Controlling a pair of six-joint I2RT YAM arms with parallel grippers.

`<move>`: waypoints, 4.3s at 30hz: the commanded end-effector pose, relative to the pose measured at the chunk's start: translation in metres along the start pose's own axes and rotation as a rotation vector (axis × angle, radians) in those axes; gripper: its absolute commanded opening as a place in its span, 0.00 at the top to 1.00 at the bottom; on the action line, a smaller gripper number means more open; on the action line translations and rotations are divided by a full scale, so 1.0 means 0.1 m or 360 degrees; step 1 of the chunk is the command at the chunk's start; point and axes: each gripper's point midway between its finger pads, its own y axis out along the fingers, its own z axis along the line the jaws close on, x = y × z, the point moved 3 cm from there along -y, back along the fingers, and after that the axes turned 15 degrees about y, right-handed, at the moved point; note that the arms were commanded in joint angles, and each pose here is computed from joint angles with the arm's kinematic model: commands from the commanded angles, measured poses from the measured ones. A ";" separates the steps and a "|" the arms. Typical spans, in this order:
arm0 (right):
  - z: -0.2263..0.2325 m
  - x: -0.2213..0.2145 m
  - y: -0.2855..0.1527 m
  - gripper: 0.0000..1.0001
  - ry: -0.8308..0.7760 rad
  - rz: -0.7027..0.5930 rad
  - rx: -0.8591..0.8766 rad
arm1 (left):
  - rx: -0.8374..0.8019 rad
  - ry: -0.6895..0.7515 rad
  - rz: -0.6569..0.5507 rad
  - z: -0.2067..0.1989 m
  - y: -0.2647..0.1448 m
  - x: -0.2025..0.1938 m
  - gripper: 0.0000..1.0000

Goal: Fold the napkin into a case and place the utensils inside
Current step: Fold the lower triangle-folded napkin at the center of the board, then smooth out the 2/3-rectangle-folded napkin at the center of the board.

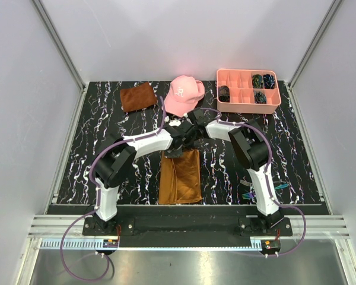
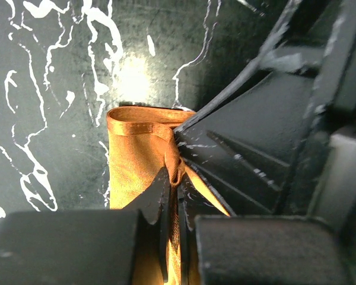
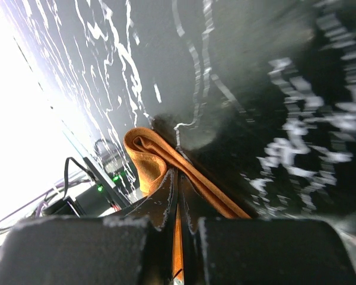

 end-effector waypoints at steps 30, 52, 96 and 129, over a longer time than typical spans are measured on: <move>-0.20 -0.15 -0.75 0.97 -0.0037 -0.0141 0.0005 | -0.0384 -0.0187 -0.0203 -0.17 -0.59 0.38 0.48; -0.13 -0.42 -0.60 0.60 -0.0152 -0.0080 -0.0076 | -0.0908 -0.0012 -0.0256 -0.09 -0.82 -0.28 0.49; -0.52 -0.22 -0.45 0.93 -0.0038 -0.0127 -0.0212 | -0.0669 -0.0157 -0.0073 -0.16 -0.24 0.23 1.00; -0.43 -0.21 -0.49 0.94 -0.0041 -0.0127 -0.0187 | -0.0875 -0.0224 -0.0196 0.02 -0.64 0.34 0.56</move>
